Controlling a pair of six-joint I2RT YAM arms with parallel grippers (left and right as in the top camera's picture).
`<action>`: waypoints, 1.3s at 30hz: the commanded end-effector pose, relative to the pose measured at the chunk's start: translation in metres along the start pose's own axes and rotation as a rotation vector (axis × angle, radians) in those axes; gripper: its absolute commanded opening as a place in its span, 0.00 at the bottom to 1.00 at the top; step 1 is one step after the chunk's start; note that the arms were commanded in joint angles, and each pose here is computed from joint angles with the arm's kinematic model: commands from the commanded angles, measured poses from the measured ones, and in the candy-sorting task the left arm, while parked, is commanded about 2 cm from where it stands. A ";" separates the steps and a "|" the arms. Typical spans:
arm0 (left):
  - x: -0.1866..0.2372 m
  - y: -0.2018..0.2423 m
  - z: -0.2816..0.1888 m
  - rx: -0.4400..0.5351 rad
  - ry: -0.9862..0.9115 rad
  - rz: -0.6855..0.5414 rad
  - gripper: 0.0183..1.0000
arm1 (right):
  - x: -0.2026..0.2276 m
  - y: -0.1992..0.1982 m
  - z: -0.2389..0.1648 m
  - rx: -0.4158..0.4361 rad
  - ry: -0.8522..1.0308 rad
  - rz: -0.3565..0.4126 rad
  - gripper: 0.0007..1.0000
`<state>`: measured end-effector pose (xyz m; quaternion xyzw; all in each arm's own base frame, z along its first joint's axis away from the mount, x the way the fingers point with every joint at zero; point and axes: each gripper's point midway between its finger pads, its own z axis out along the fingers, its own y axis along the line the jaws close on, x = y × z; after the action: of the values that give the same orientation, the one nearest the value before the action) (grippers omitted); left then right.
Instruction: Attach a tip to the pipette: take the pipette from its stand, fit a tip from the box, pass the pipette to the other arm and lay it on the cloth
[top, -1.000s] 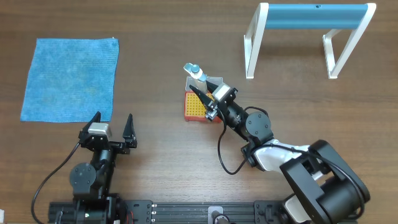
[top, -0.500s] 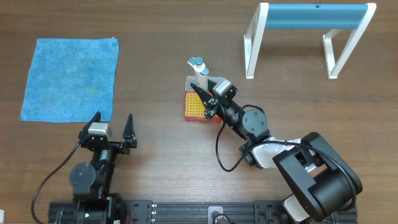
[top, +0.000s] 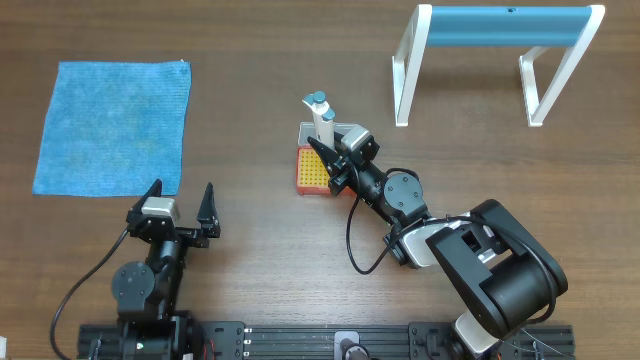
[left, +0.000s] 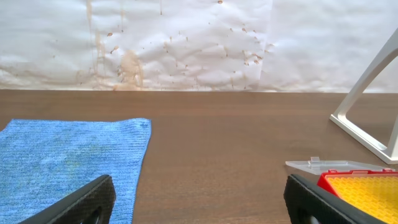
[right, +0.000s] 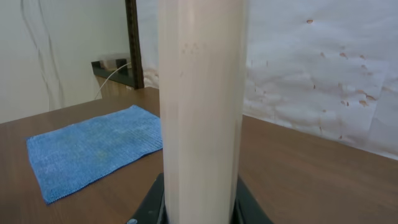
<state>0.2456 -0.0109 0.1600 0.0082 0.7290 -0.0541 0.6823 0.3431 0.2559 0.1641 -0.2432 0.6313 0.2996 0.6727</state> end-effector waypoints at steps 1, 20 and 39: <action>0.001 -0.002 0.000 0.013 0.002 -0.013 0.88 | -0.007 -0.009 0.004 0.025 -0.024 -0.036 0.08; 0.001 -0.002 0.000 0.013 0.002 -0.013 0.88 | 0.001 -0.005 0.004 -0.003 -0.004 -0.025 0.07; 0.001 -0.002 0.000 0.013 0.001 -0.013 0.88 | 0.007 -0.004 0.009 -0.008 0.006 -0.021 0.07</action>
<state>0.2456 -0.0109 0.1600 0.0082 0.7290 -0.0541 0.6823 0.3523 0.2529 0.1538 -0.2460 0.6387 0.2872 0.6701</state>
